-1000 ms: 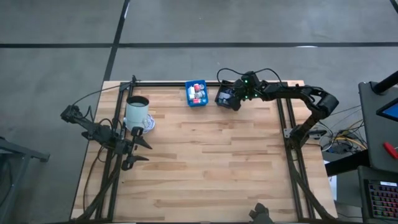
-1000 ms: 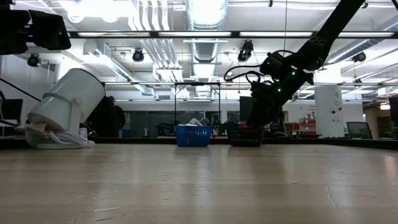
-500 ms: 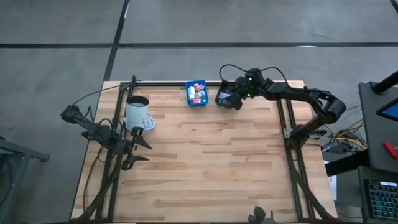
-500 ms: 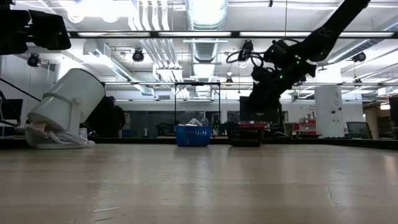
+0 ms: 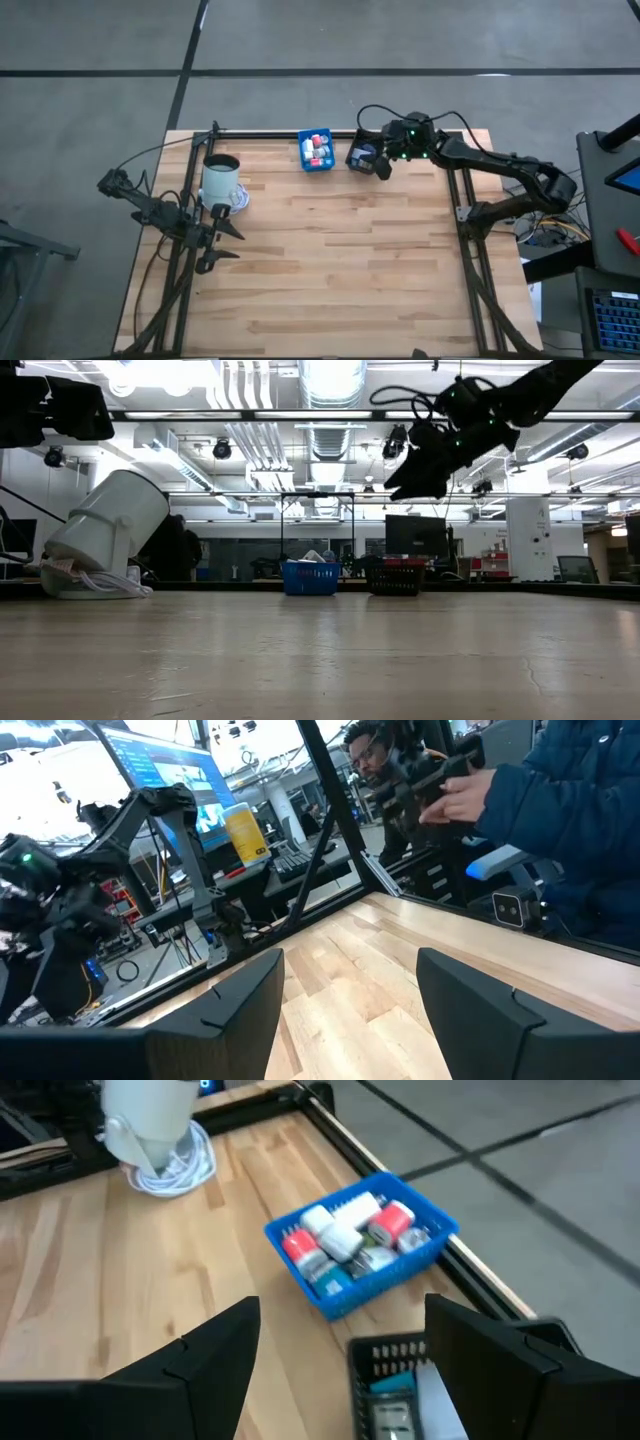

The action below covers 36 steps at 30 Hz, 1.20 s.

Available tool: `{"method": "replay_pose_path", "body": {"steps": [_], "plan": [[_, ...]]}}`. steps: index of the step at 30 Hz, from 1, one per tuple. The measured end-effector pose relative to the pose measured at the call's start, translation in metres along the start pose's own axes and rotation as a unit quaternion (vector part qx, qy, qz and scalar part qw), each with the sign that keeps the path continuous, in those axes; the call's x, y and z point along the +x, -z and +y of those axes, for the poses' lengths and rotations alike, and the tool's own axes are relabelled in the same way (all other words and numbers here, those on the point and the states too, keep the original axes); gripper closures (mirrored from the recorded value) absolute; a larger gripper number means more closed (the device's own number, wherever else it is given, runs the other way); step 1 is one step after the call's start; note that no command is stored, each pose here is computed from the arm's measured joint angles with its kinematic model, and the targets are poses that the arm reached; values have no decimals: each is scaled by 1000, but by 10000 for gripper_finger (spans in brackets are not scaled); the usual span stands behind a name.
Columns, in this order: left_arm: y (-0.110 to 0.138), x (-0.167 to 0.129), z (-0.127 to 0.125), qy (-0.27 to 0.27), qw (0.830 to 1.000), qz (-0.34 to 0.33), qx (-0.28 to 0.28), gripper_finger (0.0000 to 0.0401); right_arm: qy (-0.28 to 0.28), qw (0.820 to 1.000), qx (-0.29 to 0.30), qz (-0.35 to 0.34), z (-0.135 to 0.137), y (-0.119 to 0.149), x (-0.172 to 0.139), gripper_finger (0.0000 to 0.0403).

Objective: Pick & Place Office items
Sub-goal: Return to Home Position

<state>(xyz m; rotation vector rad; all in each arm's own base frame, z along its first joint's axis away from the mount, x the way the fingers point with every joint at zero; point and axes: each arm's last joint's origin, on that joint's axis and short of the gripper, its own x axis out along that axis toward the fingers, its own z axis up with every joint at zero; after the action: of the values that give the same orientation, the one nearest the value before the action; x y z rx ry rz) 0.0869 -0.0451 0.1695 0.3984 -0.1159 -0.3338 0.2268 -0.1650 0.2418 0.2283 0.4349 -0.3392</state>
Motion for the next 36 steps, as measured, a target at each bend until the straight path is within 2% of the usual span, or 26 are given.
{"method": "replay_pose_path", "body": {"steps": [11, 20, 25, 30, 36], "plan": [[0, 0, 0, 0, 1000, 0, 0, 167, 3, 998, -46, -31, 49, -10, -11, 126], [0, 0, 0, 0, 1000, 0, 0, 167, -51, 997, -51, -36, 87, -7, -9, 126], [0, 0, 0, 0, 1000, 0, 0, 167, -70, 994, -70, -40, 109, 2, -8, 126], [0, 0, 0, 0, 1000, 0, 0, 167, -77, 988, -84, -106, 134, 19, -8, 126], [0, 0, 0, 0, 1000, 0, 0, 167, -48, 979, -135, -146, 154, 48, -15, 126]]}}
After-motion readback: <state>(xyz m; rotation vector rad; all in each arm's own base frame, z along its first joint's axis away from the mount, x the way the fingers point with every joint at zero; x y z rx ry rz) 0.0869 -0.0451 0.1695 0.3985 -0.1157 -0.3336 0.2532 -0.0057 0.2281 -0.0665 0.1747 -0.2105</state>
